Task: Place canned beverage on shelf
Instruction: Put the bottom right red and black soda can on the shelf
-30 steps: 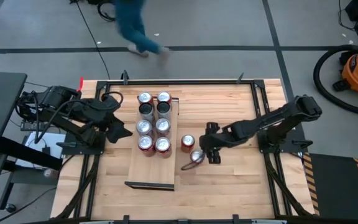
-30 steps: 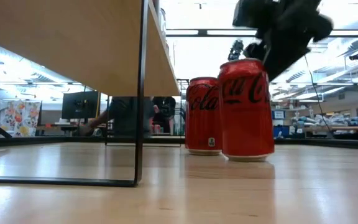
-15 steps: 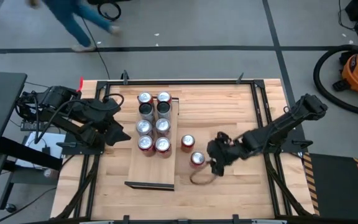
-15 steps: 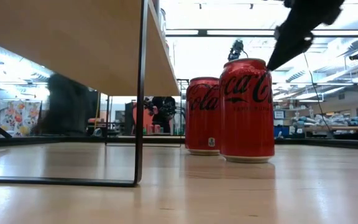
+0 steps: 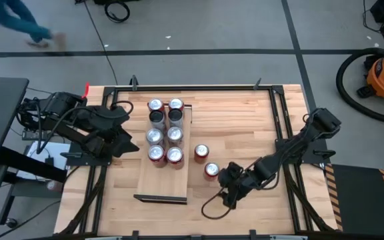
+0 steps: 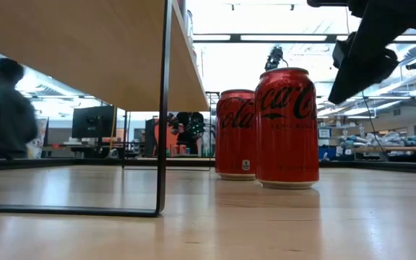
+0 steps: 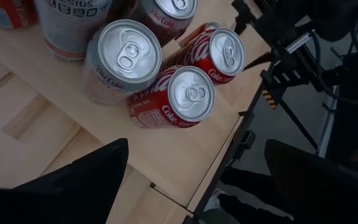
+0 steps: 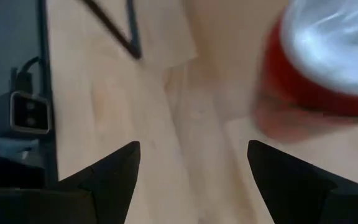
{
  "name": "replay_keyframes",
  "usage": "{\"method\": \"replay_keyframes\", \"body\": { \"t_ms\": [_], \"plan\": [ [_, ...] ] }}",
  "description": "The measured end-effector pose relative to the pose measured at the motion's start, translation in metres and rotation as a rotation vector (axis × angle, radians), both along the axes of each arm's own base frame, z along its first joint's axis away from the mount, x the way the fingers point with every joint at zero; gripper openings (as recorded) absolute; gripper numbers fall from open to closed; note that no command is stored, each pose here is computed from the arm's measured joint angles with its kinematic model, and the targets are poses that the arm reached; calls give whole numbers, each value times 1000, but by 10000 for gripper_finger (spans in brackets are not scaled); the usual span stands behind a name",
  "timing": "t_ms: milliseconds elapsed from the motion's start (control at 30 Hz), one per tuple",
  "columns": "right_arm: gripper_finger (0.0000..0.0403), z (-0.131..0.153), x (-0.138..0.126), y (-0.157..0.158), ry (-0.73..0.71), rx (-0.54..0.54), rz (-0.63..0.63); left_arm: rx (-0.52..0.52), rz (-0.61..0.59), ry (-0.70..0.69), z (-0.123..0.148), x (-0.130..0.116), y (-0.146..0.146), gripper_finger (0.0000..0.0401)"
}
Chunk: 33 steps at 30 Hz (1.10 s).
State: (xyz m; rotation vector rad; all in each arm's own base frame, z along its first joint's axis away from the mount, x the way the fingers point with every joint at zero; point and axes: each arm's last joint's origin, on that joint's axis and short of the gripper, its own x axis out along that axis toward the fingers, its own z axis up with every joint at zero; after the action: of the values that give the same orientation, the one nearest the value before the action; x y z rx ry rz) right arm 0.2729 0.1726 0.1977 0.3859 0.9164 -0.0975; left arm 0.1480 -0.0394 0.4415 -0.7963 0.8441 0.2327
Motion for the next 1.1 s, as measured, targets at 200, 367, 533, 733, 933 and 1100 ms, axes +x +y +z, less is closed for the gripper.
{"method": "replay_keyframes", "body": {
  "t_ms": [200, 367, 533, 733, 933, 1100],
  "plan": [
    [306, -12, 8, 2, 0, -15, 7, 0, 0, 0, 0, 0, 0, 389],
    [306, -15, 7, -5, -19, -101, -36, -1, 1, 0, 0, 0, 0, 389],
    [306, -25, -2, -20, 63, -220, -74, -7, 8, 1, 0, 0, 0, 389],
    [306, -33, -14, -37, 118, -362, -96, -7, 8, 1, 0, 0, 0, 389],
    [306, -27, -27, -34, 100, -259, -34, -19, 21, 3, 0, 0, 0, 389],
    [306, -17, -24, -16, -53, -251, 56, -18, 21, 2, 0, 0, 0, 389]
  ]
}}
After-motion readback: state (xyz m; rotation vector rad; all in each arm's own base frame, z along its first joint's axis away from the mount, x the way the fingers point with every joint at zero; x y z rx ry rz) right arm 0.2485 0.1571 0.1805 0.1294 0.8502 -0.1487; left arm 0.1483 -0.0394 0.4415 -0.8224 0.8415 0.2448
